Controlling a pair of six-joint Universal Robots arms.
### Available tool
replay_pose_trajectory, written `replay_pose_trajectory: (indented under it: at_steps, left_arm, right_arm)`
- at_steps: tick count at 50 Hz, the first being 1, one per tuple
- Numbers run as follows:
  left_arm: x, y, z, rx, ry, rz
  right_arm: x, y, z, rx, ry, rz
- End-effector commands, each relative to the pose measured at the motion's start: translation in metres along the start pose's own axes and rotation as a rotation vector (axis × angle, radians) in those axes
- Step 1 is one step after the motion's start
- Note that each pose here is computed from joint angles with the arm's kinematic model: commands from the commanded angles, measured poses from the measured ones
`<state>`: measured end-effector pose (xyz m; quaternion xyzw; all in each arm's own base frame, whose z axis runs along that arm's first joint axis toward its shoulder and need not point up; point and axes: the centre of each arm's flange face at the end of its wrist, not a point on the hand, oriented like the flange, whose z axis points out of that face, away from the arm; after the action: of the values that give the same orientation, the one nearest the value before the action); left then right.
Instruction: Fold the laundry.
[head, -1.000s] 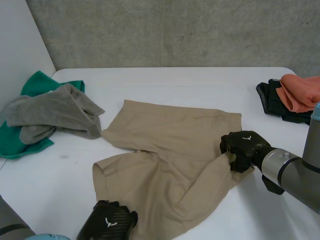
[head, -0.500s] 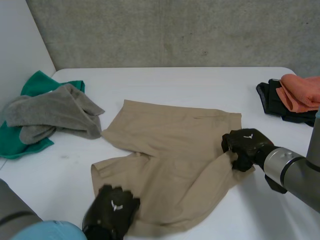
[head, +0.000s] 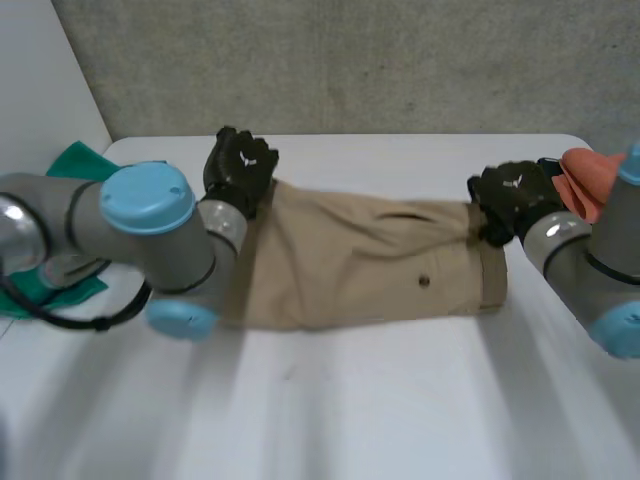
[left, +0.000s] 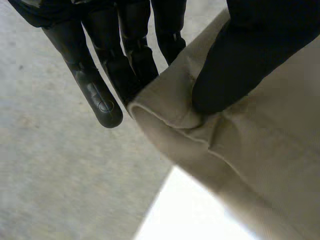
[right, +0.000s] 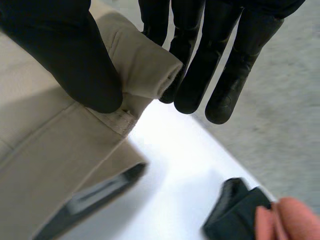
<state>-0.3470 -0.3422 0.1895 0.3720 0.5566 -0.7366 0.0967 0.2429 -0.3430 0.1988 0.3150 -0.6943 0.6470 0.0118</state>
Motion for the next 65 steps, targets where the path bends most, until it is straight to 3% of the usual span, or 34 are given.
replay_pose_trajectory:
  at_steps: [1,5,8,13,19,24,31,39,53,65]
  left_arm:
    - [0.020,0.031,0.057,0.107,-0.062,0.021]
    - [0.033,0.048,0.070,0.126,-0.069,0.023]
    - [0.049,0.054,0.068,0.173,0.004,0.017]
    - [0.061,0.041,0.062,0.288,0.049,-0.005]
    - [0.022,-0.006,0.043,0.345,-0.017,-0.061]
    - [-0.002,-0.021,0.012,0.298,-0.007,-0.127]
    - [-0.017,-0.027,-0.041,0.205,0.033,-0.234]
    - [-0.009,-0.019,-0.083,0.128,0.095,-0.303]
    - [-0.004,-0.012,-0.089,0.101,0.111,-0.311]
    - [-0.008,-0.015,-0.087,0.111,0.100,-0.309]
  right_arm:
    - [-0.004,0.017,0.058,0.053,0.104,-0.036]
    - [-0.013,0.036,0.083,0.046,0.114,-0.088]
    - [-0.027,0.045,0.097,0.050,0.106,-0.131]
    - [-0.022,0.039,0.101,0.048,0.180,-0.152]
    - [0.000,-0.025,0.063,0.120,0.232,-0.144]
    - [0.003,-0.042,0.018,0.096,0.167,-0.150]
    - [-0.012,-0.013,-0.024,-0.120,0.025,-0.069]
    - [-0.012,0.023,-0.022,-0.198,-0.015,0.090]
    - [-0.034,0.066,0.015,-0.141,-0.037,0.084]
    - [0.014,0.064,-0.009,-0.174,0.041,0.100]
